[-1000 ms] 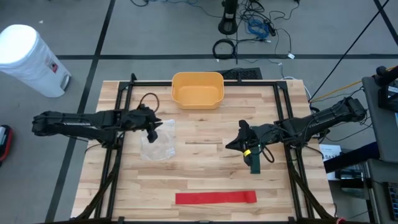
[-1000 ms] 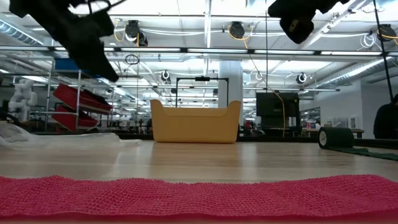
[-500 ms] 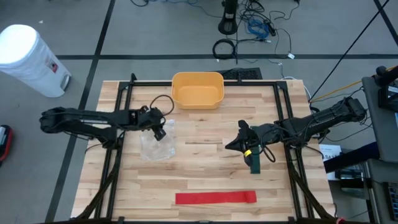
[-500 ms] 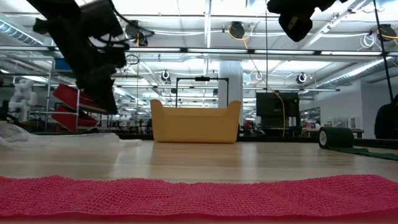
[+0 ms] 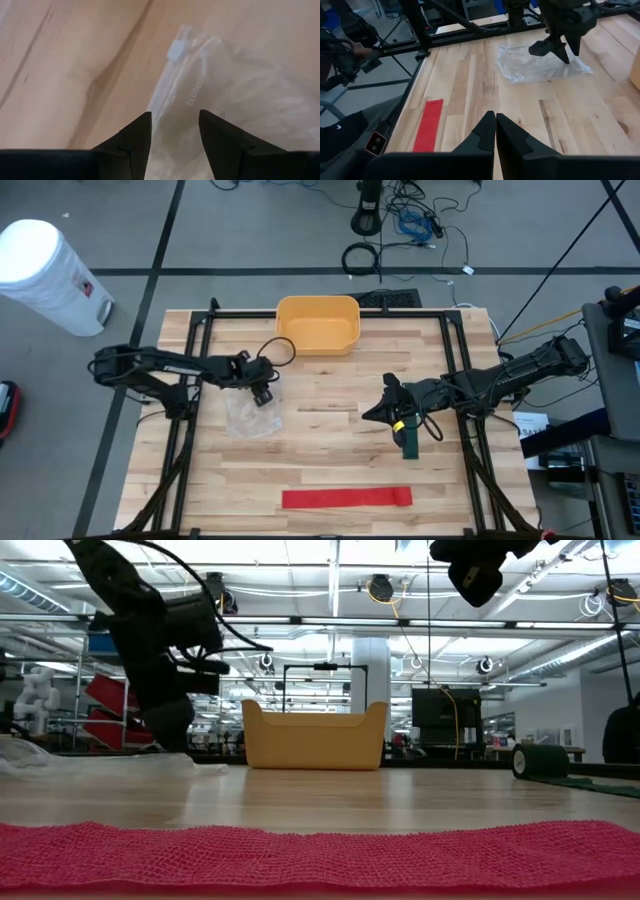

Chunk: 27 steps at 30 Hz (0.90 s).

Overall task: Roll bandage
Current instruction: Adjust the transparent zip bag

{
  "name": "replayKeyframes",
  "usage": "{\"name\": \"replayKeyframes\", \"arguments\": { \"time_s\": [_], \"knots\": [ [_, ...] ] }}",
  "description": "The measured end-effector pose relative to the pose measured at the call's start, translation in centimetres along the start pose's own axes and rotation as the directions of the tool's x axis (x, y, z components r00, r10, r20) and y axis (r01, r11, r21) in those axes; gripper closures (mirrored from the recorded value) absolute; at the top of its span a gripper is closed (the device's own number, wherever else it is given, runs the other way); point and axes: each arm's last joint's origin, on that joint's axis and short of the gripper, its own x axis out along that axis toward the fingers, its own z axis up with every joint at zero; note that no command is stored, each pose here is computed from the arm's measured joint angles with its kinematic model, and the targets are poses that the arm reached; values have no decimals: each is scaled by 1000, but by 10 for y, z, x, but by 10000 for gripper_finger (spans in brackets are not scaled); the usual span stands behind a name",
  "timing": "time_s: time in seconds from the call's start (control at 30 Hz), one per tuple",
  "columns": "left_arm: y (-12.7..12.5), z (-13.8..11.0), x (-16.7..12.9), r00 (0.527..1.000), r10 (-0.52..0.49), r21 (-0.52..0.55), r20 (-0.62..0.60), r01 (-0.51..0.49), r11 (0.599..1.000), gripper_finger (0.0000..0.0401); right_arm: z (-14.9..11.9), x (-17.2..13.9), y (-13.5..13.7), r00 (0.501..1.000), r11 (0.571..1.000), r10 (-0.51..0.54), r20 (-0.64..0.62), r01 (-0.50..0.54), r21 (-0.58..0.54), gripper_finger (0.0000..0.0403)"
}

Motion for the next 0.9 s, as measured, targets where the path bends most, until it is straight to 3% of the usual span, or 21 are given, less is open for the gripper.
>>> {"name": "replayKeyframes", "arguments": {
  "time_s": [0.23, 0.5, 0.9],
  "knots": [
    [6, 4, 10, 1000, 11, -11, -5, -11, 1000, 229, 0, 0, 0, 1000, 1000, -1, -4, 1, -1, 403],
    [-1, 4, 9, 976, -214, 12, -24, 215, 977, 229, -1, 0, 0, 1000, 1000, -2, -5, 2, -1, 403],
    [-14, 18, -13, 951, -310, 39, 8, 309, 950, 229, -1, 0, 0, 1000, 1000, -2, -5, 2, 2, 403]
  ]
}}
